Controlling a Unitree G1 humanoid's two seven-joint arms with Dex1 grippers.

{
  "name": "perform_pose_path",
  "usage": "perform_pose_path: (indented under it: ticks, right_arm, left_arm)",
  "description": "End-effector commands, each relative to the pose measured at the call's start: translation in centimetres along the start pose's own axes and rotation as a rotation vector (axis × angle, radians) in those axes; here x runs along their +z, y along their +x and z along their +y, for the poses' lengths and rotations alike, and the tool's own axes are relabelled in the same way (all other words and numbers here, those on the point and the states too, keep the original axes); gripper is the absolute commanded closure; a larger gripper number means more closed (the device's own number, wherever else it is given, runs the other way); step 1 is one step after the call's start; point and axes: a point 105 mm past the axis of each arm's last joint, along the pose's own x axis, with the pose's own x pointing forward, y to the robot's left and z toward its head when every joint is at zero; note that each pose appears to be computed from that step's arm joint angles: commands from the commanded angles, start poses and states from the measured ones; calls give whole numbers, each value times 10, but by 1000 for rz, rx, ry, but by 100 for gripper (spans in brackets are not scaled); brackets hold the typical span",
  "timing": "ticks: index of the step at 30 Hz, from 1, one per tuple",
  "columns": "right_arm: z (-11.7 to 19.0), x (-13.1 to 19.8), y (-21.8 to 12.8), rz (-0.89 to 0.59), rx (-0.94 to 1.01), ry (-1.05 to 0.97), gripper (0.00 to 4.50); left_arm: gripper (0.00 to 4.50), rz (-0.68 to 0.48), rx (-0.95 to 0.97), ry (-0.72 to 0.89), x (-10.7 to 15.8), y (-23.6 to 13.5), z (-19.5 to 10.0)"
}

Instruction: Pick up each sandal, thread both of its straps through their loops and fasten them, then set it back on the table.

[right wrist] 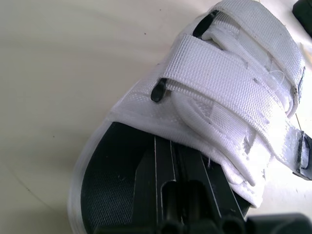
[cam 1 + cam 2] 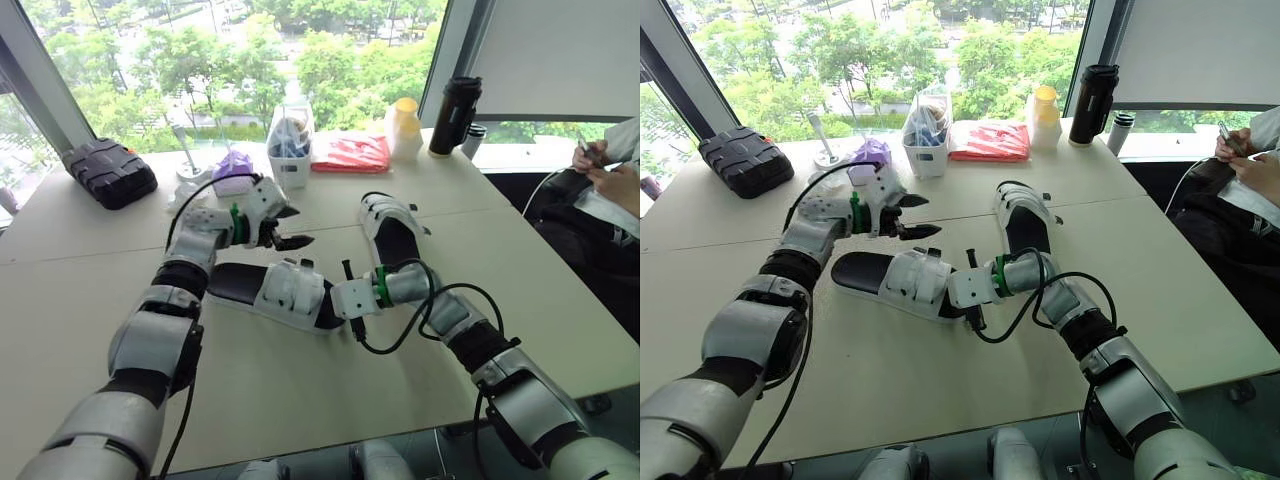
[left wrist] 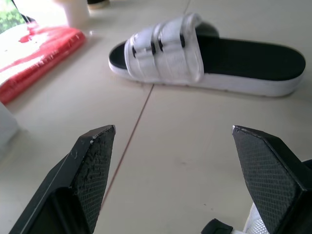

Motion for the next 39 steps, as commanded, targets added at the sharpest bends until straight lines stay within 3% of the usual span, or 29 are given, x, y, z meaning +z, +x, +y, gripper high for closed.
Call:
perform_pose_path:
  ticks: [1,3,7,13,22,27,39]
  right_arm:
    - [9,1,1,6,43,-5,450]
    - [2,7,-5,-4,12,-8,450]
    - [-17,20,-25,-39,-74,48,450]
    - [-26,37,-59,-74,-121,217,450]
    - [-25,55,-97,-87,-131,432,450]
    - [-24,61,-103,-80,-167,447,450]
    - [-20,63,-115,-43,-251,453,450]
  left_arm:
    - [54,-84,28,94,21,-20,8]
    - [54,-105,45,180,23,-39,8]
    - [54,0,-24,476,0,-72,-7]
    - [54,51,-81,675,-26,-85,-22]
    - [54,-12,-175,881,-27,-62,-45]
    - [54,-26,-179,985,-24,-53,-50]
    - [54,-16,-334,1218,-48,-27,-79]
